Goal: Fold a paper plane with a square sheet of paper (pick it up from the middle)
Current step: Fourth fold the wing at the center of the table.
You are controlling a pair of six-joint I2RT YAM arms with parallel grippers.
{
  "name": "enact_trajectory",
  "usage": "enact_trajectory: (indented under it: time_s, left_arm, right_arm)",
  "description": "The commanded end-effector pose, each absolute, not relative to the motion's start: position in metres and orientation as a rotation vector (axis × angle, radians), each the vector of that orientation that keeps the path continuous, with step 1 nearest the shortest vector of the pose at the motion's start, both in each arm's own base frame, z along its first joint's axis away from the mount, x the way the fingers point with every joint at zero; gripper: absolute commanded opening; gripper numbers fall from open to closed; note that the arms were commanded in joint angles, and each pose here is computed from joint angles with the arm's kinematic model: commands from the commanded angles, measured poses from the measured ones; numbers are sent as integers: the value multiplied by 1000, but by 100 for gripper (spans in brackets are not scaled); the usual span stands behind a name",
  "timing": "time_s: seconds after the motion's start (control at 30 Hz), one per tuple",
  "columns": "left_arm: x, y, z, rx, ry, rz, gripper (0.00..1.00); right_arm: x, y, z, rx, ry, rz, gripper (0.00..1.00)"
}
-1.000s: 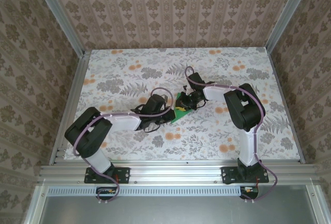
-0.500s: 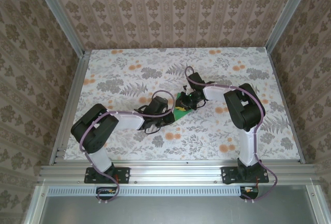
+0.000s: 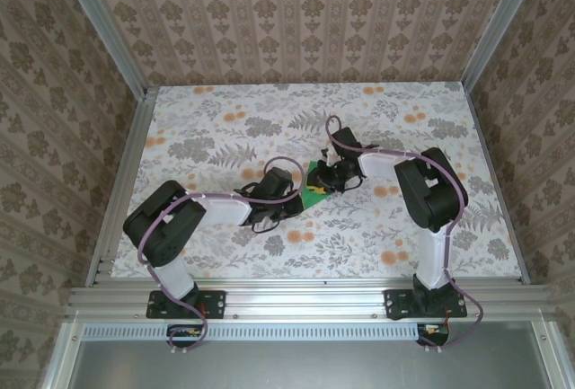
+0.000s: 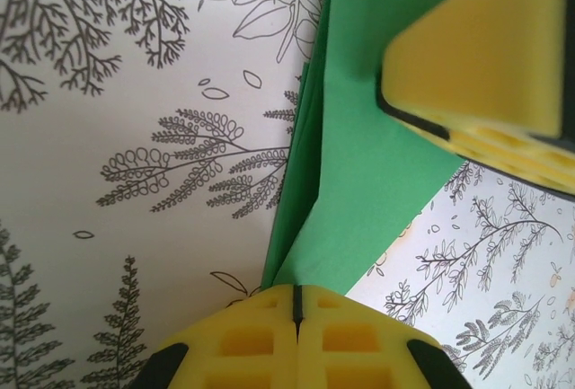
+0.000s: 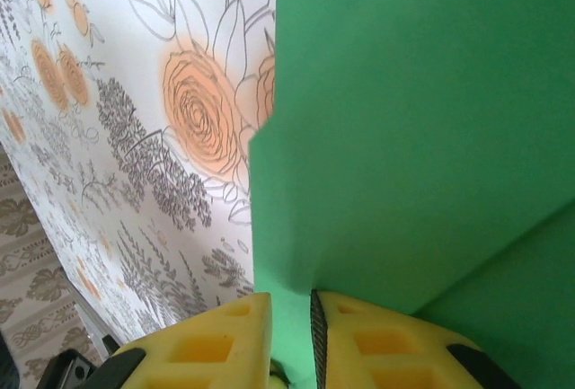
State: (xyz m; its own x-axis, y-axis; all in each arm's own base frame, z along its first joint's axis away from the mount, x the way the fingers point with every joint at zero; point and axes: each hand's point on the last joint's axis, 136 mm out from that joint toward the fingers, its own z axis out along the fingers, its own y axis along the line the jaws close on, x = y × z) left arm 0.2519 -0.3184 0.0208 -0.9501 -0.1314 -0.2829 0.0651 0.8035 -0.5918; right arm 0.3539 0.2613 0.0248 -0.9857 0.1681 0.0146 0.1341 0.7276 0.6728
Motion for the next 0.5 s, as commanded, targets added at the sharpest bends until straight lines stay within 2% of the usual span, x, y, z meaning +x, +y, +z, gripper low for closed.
enact_trajectory:
  time_s: [0.0,0.23,0.47]
  left_arm:
    - [234,-297,-7,-46,2800,-731,0]
    - [234,-298,-5,-28,2798,-726,0]
    - [234,-298,-5,-26,2797,-723,0]
  right_arm:
    - [339,270,32,204,2864,1168,19]
    - [321,277,21,176,2917,1182,5]
    - [308,285,15,128,2959,1196,1]
